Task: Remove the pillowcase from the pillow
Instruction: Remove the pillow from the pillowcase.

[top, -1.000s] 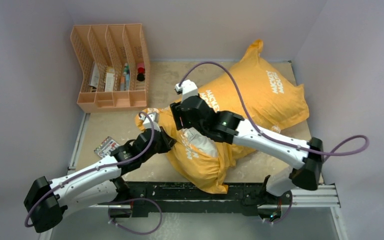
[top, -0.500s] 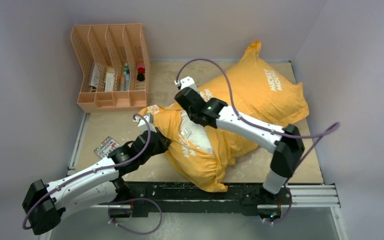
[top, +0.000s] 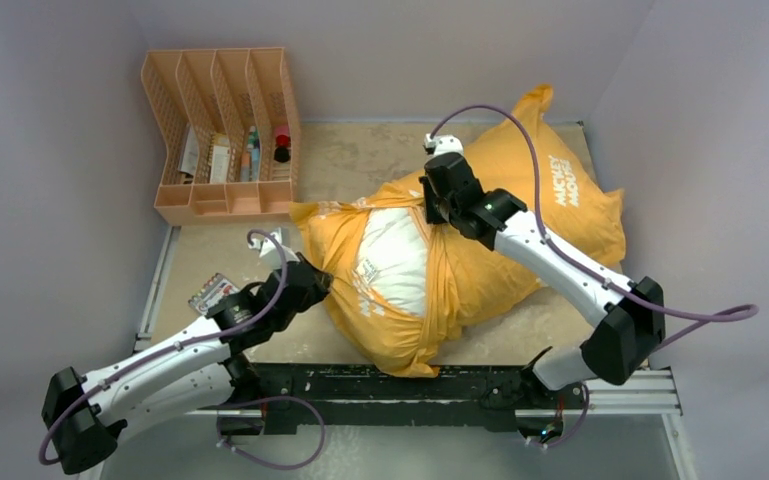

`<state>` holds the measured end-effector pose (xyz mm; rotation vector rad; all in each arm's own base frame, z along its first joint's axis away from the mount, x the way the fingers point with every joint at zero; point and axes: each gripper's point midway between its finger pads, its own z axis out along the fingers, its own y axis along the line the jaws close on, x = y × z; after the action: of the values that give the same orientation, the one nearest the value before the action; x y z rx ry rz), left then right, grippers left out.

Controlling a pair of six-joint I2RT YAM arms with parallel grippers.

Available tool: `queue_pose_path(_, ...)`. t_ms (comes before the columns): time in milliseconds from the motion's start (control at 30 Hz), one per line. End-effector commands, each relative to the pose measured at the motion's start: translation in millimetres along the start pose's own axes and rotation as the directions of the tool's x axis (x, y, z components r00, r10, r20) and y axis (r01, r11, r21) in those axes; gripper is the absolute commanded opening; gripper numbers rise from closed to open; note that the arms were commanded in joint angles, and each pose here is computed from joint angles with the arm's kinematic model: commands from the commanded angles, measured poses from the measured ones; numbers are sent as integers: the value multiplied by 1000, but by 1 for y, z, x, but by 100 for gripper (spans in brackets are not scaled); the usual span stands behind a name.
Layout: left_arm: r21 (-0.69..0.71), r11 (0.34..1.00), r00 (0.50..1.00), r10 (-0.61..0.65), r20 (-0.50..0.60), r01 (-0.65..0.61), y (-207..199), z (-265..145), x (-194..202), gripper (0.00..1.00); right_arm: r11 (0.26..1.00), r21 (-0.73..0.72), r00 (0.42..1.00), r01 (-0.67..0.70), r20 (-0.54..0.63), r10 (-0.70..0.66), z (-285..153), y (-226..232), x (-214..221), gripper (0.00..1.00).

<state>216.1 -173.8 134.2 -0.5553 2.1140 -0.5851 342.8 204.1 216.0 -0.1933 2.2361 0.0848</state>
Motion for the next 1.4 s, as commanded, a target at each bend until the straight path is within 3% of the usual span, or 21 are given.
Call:
queue_pose_path(0,-38,987,988,156,-13,-157,18,-14,-8,21,984,-136,993,-116,1,118,-10,11,14,0)
queue_pose_path(100,87,985,989,145,38,-148,-28,-32,-36,50,980,-133,989,-146,-54,140,-6,11,36,0)
queue_pose_path(200,146,984,991,81,109,-96,-65,-48,-71,64,980,-132,987,-152,-78,142,-4,10,47,0)
queue_pose_path(300,189,975,988,97,123,-120,-97,-52,-85,70,979,-144,987,-146,-90,134,-3,11,55,0)
queue_pose_path(400,222,954,979,196,50,-203,-125,-38,-71,71,982,-126,985,-142,-118,128,-2,7,68,0)
queue_pose_path(567,24,937,936,348,-50,-347,-101,-2,-51,65,979,-139,984,-146,-124,129,-8,6,74,0)
queue_pose_path(700,42,926,916,377,-139,-374,-91,18,-26,64,985,-121,988,-125,-103,113,-12,-2,73,0)
queue_pose_path(833,-205,873,895,414,-167,-442,-40,31,-27,7,991,-91,992,-100,-86,93,-14,-9,68,0)
queue_pose_path(867,-252,858,893,419,-162,-448,-29,29,-31,0,993,-66,993,-96,-76,91,-14,-13,66,0)
queue_pose_path(1067,-455,831,940,338,-47,-321,33,4,-70,0,989,118,995,-90,-39,96,-10,-53,46,0)
queue_pose_path(1233,-535,833,960,246,133,-140,74,-24,-103,0,987,119,993,-104,-44,110,-5,-55,36,0)
queue_pose_path(1367,-592,798,968,221,119,-109,100,-19,-89,0,989,97,992,-114,-50,119,-4,-50,34,0)
